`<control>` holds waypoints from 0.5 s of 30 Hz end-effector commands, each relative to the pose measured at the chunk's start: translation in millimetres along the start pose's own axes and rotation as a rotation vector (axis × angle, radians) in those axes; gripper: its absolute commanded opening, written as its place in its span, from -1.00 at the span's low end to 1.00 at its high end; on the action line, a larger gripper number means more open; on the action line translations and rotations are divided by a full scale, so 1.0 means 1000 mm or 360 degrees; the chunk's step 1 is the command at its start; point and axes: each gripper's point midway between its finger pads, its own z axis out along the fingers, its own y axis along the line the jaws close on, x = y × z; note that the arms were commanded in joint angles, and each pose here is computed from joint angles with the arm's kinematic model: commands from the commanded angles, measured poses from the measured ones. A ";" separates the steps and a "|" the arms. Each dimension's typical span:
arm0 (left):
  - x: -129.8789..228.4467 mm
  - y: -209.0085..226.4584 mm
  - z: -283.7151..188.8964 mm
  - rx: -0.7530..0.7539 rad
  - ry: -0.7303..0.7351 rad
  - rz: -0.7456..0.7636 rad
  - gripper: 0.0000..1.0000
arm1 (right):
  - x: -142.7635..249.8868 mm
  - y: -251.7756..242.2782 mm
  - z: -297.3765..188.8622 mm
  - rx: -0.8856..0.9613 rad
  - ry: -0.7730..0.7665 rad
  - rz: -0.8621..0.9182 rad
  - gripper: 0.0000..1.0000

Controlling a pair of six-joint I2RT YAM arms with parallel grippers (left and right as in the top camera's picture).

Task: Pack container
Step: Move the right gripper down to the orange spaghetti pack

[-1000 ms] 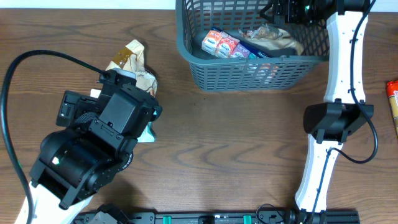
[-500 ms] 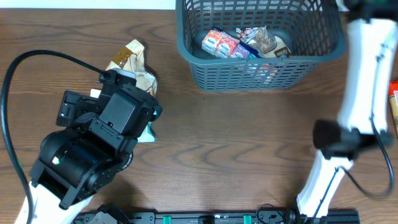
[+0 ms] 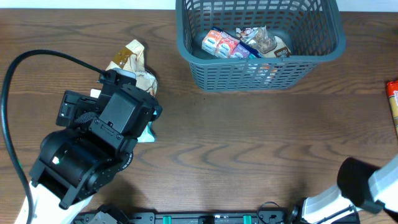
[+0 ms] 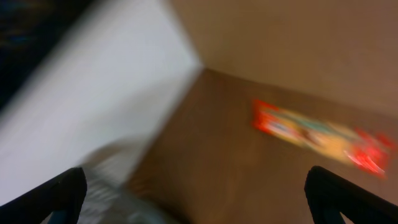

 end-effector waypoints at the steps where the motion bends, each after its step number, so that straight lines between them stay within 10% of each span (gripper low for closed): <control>1: 0.000 0.004 0.000 -0.0033 0.0003 0.0004 0.97 | -0.006 -0.051 0.029 0.0387 -0.0053 0.0360 0.98; 8: 0.000 0.004 0.000 -0.0033 0.0003 0.0004 0.97 | -0.020 -0.096 0.079 0.0633 0.0003 0.0213 0.98; 15: 0.000 0.004 0.000 -0.0033 0.0003 0.0004 0.97 | 0.029 -0.060 0.164 0.0167 0.0552 -0.1079 0.98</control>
